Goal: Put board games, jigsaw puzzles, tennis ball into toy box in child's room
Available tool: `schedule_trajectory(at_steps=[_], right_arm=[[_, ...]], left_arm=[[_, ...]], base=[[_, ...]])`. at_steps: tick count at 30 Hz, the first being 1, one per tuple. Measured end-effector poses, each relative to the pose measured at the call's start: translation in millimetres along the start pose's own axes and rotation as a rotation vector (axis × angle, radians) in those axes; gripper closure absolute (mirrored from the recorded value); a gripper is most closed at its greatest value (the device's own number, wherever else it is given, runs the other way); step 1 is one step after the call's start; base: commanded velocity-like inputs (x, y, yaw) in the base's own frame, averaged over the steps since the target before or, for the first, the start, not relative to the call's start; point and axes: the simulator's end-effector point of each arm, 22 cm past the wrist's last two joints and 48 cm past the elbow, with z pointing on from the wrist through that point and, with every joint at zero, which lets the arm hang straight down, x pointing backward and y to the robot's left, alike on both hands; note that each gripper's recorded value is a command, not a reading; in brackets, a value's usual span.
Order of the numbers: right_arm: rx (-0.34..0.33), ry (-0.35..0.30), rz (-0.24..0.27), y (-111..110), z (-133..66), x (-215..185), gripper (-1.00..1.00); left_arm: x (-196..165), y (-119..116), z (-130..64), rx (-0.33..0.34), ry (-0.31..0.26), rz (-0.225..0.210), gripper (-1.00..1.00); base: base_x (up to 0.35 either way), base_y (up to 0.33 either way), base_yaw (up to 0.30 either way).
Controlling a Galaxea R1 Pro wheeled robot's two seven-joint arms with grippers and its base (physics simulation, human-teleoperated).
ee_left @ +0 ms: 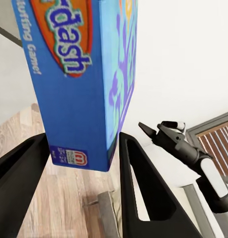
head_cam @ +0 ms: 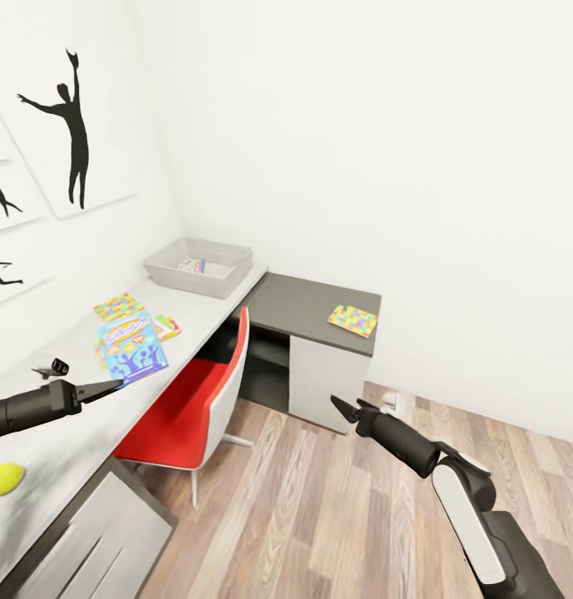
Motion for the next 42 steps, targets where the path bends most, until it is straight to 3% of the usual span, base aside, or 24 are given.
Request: schedule_trajectory(at_steps=[4,16,42], right_arm=[[-0.006,-0.022,-0.021,-1.9,-5.7,-8.8,-1.00],[-0.037,-0.061,-0.022,-0.2,-17.9,-23.8,-1.00],[-0.042,-0.107,-0.041,8.5,-29.8,-45.5,-1.00]], left_arm=[[0.7,-2.5,0.6,0.001,0.004,0.004,1.00],[-6.4,-12.6,-4.3,0.008,-0.013,0.024,1.00],[-15.4,-34.9,-11.7,0.028,-0.031,0.064,1.00]], base=[[0.242,-0.157,0.001],[0.231,-0.211,0.000],[0.305,-0.084,0.000]])
